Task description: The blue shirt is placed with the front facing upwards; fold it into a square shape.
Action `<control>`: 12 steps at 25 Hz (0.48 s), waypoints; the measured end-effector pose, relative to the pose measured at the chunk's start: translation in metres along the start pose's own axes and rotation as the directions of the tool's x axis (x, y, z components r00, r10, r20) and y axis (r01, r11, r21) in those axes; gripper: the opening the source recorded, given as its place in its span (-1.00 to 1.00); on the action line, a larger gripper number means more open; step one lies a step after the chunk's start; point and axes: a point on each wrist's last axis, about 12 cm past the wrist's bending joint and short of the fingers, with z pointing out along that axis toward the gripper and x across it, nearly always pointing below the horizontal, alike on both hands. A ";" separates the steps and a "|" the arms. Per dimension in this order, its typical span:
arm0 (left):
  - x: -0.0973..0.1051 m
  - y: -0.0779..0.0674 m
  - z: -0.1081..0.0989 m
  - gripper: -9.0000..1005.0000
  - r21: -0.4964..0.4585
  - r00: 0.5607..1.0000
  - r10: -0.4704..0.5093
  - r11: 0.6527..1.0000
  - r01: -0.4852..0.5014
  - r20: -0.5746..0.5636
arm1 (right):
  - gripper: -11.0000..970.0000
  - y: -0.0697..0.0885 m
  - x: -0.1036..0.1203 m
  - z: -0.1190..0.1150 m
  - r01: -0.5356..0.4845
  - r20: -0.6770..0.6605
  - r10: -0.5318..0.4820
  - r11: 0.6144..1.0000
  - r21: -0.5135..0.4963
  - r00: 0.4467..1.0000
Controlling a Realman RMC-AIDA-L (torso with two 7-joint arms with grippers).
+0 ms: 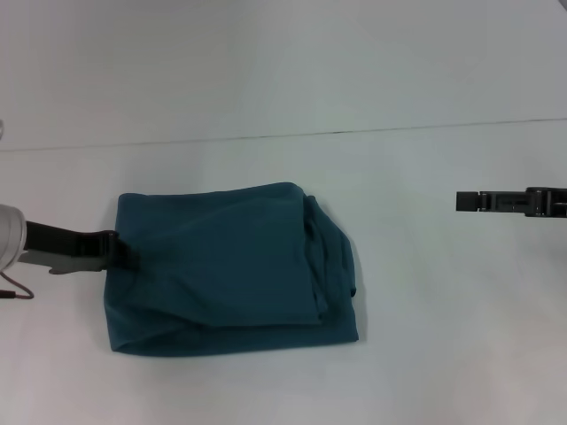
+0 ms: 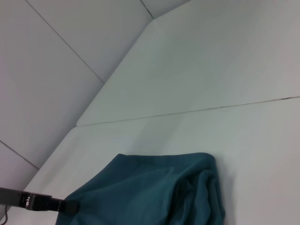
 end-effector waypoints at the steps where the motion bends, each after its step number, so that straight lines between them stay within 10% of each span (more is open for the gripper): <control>1: -0.001 -0.001 0.000 -0.76 -0.005 1.000 0.009 1.000 -0.009 -0.004 | 0.94 0.000 0.000 0.000 0.000 0.000 0.000 1.000 0.000 1.000; 12: -0.001 0.010 -0.022 -0.69 -0.044 0.995 0.003 0.999 0.002 0.096 | 0.94 0.000 0.002 0.003 -0.003 -0.007 0.003 1.000 -0.003 1.000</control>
